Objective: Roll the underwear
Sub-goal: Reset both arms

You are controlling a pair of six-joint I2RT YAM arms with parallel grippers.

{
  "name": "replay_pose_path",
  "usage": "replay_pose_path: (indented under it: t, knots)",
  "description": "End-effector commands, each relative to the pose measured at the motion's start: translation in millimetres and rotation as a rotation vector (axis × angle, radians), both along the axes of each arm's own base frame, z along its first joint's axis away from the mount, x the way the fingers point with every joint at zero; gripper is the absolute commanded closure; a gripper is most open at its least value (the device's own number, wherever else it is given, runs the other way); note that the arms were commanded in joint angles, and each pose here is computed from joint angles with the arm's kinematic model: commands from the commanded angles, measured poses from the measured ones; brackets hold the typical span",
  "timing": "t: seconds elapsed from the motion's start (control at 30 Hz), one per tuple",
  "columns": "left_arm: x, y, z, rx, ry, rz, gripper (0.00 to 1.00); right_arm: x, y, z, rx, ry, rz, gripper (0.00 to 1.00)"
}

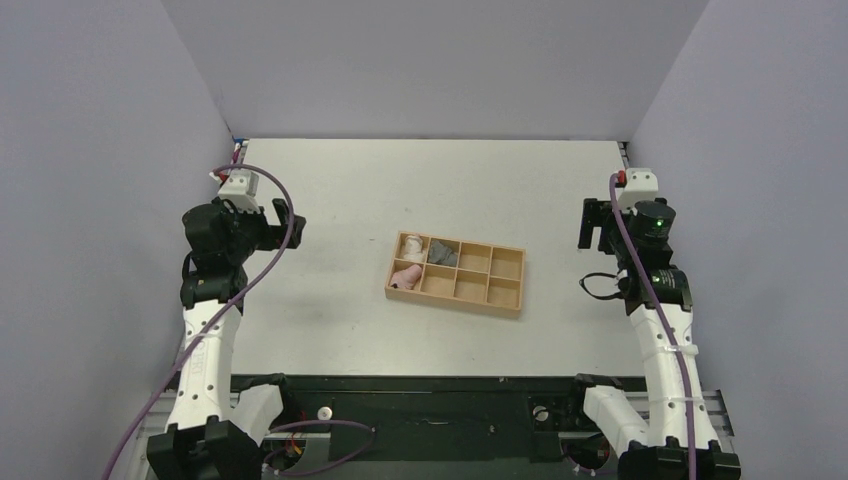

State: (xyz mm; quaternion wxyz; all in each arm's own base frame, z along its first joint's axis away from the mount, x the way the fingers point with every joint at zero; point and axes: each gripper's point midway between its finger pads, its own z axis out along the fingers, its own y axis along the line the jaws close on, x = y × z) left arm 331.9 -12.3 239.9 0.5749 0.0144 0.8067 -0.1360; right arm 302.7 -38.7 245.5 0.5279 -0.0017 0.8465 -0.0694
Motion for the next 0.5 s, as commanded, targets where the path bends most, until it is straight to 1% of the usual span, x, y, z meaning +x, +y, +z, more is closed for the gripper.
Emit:
replay_pose_path:
  t: [0.0, 0.07, 0.17, 0.3, 0.47]
  knots:
    - [-4, -11, 20, -0.035, -0.035, -0.055, 0.03, 6, 5, 8, 0.015, -0.087, 0.034, 0.17]
    - [-6, -12, 10, -0.055, -0.015, -0.053, 0.03, 4, 5, 6, 0.017, -0.085, 0.047, 0.17]
    - [-7, -8, 8, -0.01, -0.064, -0.042, 0.03, 2, 3, 2, 0.009, -0.08, 0.054, 0.18]
    - [-7, -2, -3, 0.032, -0.054, -0.024, 0.03, 3, -2, 2, 0.007, -0.081, 0.039, 0.19]
    - [-7, -2, -12, 0.033, -0.031, -0.032, 0.03, 1, -6, 0, 0.007, -0.076, 0.033, 0.2]
